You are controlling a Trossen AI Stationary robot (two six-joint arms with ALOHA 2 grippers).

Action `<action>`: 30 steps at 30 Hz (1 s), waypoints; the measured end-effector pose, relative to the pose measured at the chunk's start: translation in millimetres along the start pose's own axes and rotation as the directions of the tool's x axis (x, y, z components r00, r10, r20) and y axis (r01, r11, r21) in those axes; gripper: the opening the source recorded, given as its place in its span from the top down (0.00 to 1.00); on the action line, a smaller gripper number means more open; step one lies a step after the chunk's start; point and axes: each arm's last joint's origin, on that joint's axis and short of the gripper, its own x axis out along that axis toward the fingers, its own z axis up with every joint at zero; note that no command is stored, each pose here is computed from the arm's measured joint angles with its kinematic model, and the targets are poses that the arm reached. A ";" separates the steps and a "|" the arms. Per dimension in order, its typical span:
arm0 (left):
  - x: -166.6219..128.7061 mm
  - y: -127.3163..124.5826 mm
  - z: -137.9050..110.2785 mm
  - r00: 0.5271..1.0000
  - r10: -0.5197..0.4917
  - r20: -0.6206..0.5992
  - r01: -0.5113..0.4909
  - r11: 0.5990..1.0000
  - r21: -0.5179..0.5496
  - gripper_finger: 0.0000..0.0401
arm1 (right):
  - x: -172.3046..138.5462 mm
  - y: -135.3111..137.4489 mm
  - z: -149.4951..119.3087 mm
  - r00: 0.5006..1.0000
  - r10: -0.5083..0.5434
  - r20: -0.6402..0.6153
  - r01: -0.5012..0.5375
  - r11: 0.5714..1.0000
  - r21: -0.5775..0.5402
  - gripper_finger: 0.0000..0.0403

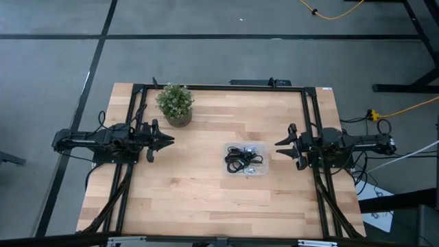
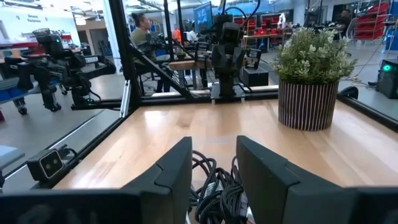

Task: Pick and place USB-C Cables
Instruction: Return to Home Position

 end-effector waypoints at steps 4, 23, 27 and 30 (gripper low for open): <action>0.0 0.0 0.0 1.000 0.000 0.000 0.000 1.000 0.000 0.83 | -1.0 0.3 1.9 1.000 0.003 0.021 -0.003 1.000 -0.001 0.68; 0.0 0.0 0.0 1.000 0.000 0.000 0.000 1.000 0.000 0.83 | -0.9 0.2 1.3 1.000 0.003 0.015 -0.003 1.000 -0.001 0.68; 0.0 0.0 0.0 1.000 0.000 0.000 0.000 1.000 0.000 0.83 | -0.9 0.3 1.3 1.000 0.004 0.015 -0.004 1.000 -0.001 0.68; 0.0 0.0 0.0 1.000 0.000 0.000 0.000 1.000 0.000 0.83 | -0.9 0.2 1.2 1.000 0.003 0.014 -0.003 1.000 -0.001 0.68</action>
